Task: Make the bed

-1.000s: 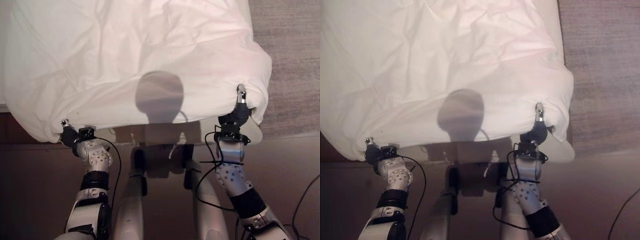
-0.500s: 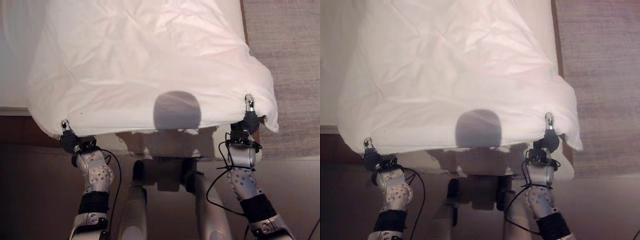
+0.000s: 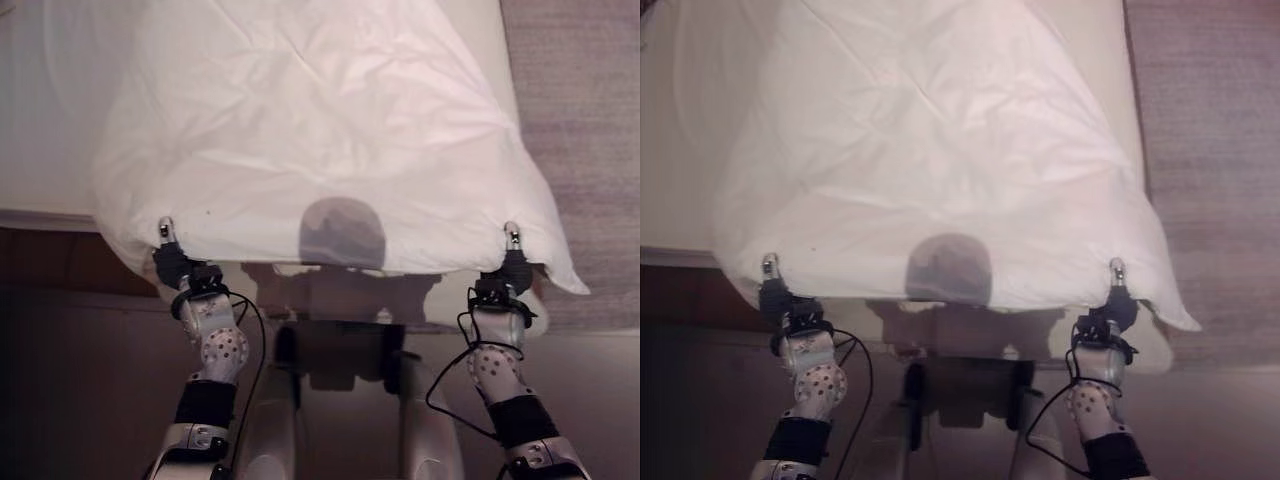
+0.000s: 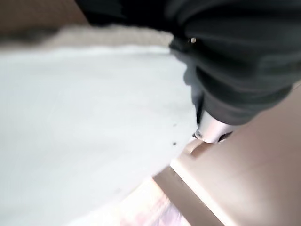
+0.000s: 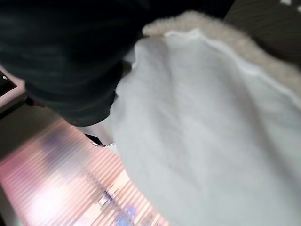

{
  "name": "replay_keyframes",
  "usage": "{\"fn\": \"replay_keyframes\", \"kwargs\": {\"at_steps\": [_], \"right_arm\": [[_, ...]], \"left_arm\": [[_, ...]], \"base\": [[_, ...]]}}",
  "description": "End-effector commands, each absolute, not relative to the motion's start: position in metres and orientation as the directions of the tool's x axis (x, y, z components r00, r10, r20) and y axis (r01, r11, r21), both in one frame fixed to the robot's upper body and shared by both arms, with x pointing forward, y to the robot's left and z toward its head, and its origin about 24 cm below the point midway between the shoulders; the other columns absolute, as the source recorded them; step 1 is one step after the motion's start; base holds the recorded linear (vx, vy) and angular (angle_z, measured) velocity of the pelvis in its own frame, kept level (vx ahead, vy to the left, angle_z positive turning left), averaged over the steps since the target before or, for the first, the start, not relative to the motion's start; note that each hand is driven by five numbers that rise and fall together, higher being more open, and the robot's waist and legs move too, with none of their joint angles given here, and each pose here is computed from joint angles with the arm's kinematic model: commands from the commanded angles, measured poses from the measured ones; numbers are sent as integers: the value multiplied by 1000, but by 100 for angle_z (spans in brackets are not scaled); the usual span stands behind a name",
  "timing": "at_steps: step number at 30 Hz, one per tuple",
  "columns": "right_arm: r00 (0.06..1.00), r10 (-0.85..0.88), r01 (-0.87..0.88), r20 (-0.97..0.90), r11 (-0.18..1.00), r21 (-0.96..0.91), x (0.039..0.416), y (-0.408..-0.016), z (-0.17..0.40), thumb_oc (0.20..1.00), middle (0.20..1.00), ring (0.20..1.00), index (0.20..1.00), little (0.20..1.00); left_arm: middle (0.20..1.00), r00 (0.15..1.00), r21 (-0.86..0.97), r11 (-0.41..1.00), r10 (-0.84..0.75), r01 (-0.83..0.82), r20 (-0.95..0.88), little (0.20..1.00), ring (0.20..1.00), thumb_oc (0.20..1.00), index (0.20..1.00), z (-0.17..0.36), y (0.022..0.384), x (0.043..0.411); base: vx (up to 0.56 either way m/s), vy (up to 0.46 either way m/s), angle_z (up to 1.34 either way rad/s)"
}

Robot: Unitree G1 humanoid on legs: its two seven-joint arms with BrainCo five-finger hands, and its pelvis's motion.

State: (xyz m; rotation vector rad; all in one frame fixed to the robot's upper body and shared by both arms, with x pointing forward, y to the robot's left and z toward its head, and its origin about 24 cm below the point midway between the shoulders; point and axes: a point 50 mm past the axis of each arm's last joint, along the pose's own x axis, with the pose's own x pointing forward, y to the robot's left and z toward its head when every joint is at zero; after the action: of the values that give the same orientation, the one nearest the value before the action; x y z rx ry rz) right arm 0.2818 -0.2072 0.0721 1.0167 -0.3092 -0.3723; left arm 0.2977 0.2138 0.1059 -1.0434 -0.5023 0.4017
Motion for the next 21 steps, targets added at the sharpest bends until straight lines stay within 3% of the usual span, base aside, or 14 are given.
{"fn": "replay_keyframes", "kwargs": {"at_steps": [1,10,15,21], "right_arm": [[919,-355,27,170,487,873,283,-186,83,200,200,200,200,200],[936,-289,13,200,597,802,278,-189,81,200,200,200,200,200],[927,-326,73,185,642,763,275,-203,76,200,200,200,200,200],[913,-378,144,155,651,745,274,-218,70,200,200,200,200,200]], "left_arm": [[200,696,-806,593,579,-2,424,200,200,200,200,144,246,276],[200,761,-800,598,540,-48,359,200,200,200,200,124,231,274],[200,788,-827,558,539,-68,298,200,200,200,200,108,228,270],[200,831,-860,508,498,-50,246,200,200,200,200,95,214,271]], "base": [[-68,415,-33],[-36,99,-20],[11,-176,-23],[-27,-91,47]]}}
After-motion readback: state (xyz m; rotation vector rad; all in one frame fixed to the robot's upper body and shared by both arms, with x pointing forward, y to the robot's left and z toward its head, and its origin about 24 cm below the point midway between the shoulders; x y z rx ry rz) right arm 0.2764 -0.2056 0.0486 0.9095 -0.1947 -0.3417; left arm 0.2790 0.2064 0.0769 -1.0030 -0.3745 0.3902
